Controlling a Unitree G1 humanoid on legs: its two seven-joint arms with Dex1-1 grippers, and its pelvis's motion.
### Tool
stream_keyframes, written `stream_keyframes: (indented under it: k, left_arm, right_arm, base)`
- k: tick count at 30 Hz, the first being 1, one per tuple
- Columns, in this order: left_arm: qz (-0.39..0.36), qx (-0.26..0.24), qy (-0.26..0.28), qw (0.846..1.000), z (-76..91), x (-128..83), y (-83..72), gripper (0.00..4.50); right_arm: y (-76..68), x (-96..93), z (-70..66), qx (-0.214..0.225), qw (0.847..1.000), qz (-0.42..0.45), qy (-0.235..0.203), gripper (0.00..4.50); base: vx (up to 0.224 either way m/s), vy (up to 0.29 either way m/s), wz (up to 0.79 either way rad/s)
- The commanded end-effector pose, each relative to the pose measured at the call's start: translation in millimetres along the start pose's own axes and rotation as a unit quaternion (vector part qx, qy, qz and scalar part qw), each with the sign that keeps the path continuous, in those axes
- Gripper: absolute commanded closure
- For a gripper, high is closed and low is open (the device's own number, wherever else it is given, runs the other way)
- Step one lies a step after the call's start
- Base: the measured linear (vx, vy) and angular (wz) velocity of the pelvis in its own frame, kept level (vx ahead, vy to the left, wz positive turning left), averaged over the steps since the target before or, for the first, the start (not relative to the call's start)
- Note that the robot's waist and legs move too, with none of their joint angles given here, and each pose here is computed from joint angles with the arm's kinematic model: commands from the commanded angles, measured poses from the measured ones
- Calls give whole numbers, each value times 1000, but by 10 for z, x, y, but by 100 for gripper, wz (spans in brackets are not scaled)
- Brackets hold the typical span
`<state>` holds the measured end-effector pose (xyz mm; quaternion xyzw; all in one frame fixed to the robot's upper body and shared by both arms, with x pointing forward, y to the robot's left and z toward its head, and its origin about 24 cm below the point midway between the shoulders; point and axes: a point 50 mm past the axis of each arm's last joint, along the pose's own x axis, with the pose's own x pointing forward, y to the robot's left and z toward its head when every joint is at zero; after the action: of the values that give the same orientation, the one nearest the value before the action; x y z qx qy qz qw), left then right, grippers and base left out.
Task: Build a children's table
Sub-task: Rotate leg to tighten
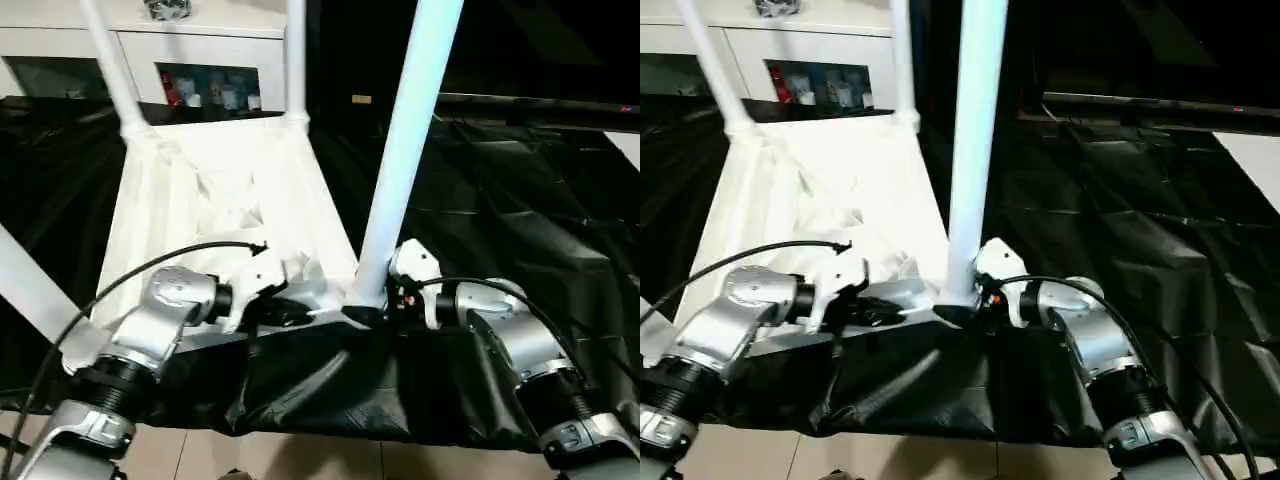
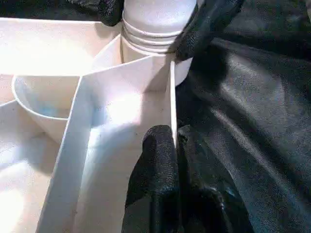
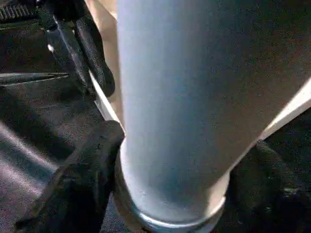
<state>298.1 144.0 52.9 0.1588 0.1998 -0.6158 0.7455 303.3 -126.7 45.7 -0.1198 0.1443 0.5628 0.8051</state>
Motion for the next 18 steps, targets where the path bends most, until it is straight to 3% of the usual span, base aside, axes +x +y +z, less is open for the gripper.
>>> stream_keyframes:
  k: [1, 6, 9, 14, 18]
  left_arm:
    - [-32, 37, -22, 999, 184, 67, -10, 450]
    - [-32, 37, -16, 999, 150, 47, -16, 450]
    - [24, 31, -16, 999, 147, 77, 57, 450]
    - [109, 8, -24, 994, 201, 222, 136, 450]
    - [146, -17, -36, 988, 283, 446, 87, 450]
  right_arm:
    - [78, 89, 65, -14, 999, 40, -9, 155]
    - [117, 102, 49, -11, 999, 51, -8, 174]
    - [129, 125, 7, -6, 999, 35, -5, 176]
    - [-2, 277, -50, 50, 993, -112, -5, 177]
    - [-25, 501, -91, 96, 964, -249, -3, 178]
  base:
    - [0, 0, 0]
    - [0, 0, 0]
    - [0, 0, 0]
    - [0, 0, 0]
    - [0, 0, 0]
